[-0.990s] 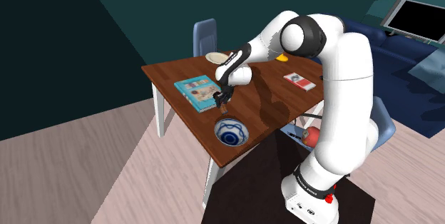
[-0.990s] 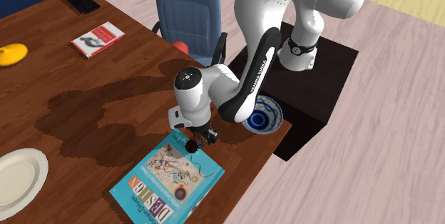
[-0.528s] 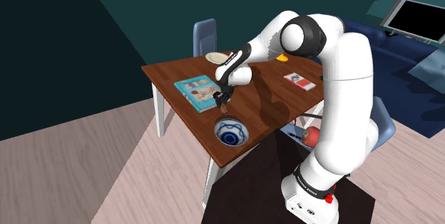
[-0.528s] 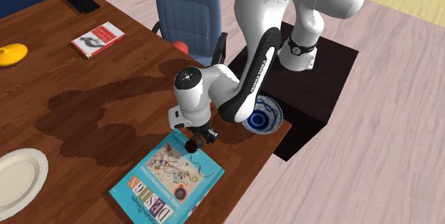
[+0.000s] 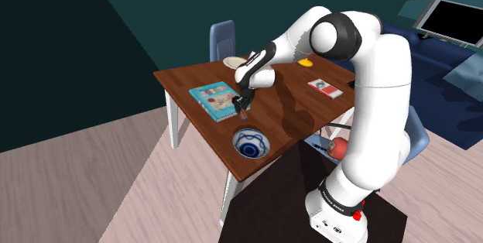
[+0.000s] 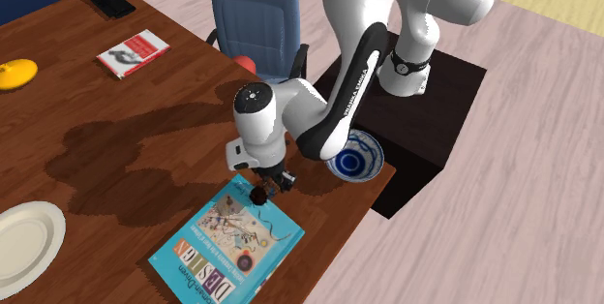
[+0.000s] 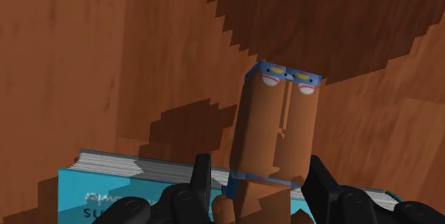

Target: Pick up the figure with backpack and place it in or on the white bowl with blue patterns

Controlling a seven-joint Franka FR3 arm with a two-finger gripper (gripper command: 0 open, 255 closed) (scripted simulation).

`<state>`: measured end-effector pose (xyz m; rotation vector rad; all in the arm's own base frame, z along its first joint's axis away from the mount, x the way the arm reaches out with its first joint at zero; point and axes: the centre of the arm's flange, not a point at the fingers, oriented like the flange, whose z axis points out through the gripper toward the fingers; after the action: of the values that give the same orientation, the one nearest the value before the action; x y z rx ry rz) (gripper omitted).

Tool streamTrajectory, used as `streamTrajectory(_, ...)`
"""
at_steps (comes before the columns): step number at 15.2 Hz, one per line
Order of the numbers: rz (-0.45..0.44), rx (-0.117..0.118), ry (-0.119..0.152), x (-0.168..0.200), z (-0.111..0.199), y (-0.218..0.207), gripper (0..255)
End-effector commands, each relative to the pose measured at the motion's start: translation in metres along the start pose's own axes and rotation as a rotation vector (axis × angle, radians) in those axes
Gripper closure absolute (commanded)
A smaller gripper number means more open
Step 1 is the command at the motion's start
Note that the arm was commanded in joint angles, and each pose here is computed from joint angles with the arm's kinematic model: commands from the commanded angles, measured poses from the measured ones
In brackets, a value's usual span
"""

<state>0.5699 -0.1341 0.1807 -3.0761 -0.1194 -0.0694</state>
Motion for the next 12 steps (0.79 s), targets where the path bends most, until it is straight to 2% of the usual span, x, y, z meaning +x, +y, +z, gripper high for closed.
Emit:
streamTrajectory(1,0.000,0.000,0.000,0.000,-0.012,0.000,255)
streamTrajectory(12,0.000,0.000,0.000,0.003,-0.070,-0.004,255)
